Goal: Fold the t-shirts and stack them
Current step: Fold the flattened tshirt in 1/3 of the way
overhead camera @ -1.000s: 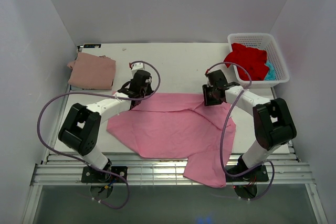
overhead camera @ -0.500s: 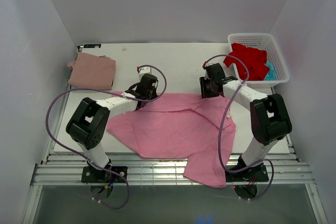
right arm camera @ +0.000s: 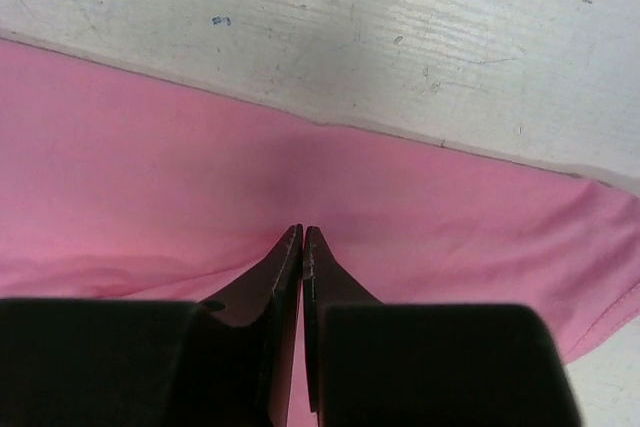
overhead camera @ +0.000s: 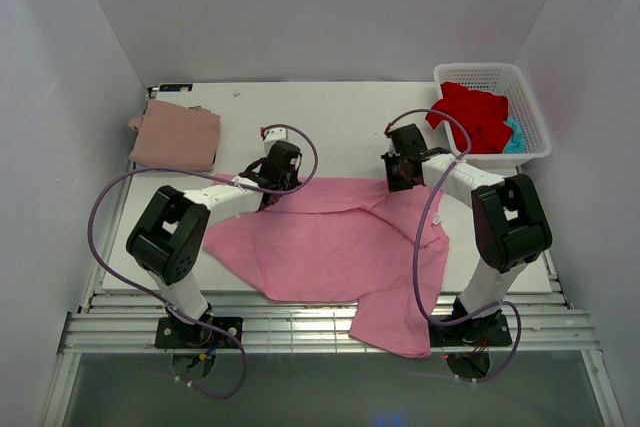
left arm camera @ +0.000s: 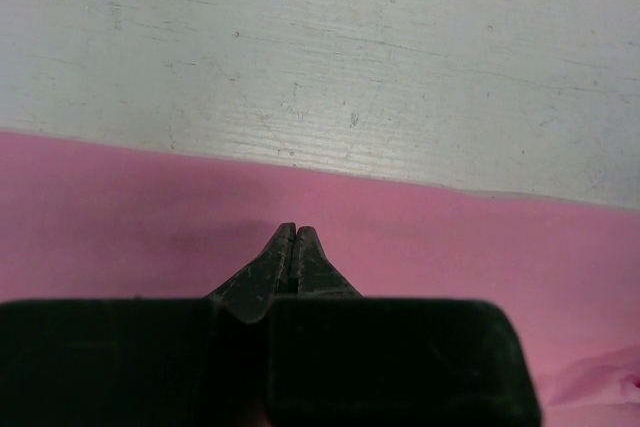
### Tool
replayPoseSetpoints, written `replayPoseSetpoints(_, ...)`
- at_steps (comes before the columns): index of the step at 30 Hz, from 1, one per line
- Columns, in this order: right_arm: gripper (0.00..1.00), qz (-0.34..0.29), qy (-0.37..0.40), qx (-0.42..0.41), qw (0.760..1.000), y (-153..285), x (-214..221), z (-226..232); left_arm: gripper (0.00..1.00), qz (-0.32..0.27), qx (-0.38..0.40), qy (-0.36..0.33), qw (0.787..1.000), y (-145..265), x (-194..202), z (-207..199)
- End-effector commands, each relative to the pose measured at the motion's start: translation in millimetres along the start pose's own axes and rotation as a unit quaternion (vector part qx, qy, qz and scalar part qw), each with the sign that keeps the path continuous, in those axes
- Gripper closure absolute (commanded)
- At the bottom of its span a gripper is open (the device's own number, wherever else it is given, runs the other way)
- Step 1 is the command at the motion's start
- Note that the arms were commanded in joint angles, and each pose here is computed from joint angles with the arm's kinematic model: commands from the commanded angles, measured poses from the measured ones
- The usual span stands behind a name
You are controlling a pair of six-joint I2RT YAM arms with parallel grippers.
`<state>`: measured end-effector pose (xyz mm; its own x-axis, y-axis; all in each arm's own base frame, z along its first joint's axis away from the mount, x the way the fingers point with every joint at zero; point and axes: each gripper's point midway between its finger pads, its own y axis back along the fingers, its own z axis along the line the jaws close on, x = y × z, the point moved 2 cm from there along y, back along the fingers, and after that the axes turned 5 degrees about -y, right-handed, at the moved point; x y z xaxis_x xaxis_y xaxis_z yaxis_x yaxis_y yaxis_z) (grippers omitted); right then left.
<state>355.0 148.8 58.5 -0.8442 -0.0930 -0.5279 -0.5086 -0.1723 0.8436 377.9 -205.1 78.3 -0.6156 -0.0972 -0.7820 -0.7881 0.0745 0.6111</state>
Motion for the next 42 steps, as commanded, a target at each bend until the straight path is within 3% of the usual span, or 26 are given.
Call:
replayPoseSetpoints(1,0.92,-0.020,0.001,-0.007,1.000,18,-9,6,1.00,-0.029,0.005,0.010,1.000,9,-24,-6)
replayPoseSetpoints(8,0.92,-0.022,0.008,-0.017,1.000,47,5,14,1.00,-0.025,0.007,0.019,0.999,12,-21,-6)
replayPoseSetpoints(25,0.92,0.021,0.029,-0.045,0.998,99,90,56,1.00,-0.020,0.006,0.027,0.999,22,-14,1)
replayPoseSetpoints(42,0.92,0.085,0.071,-0.066,0.992,99,131,84,1.00,-0.015,-0.002,0.023,1.000,19,-11,3)
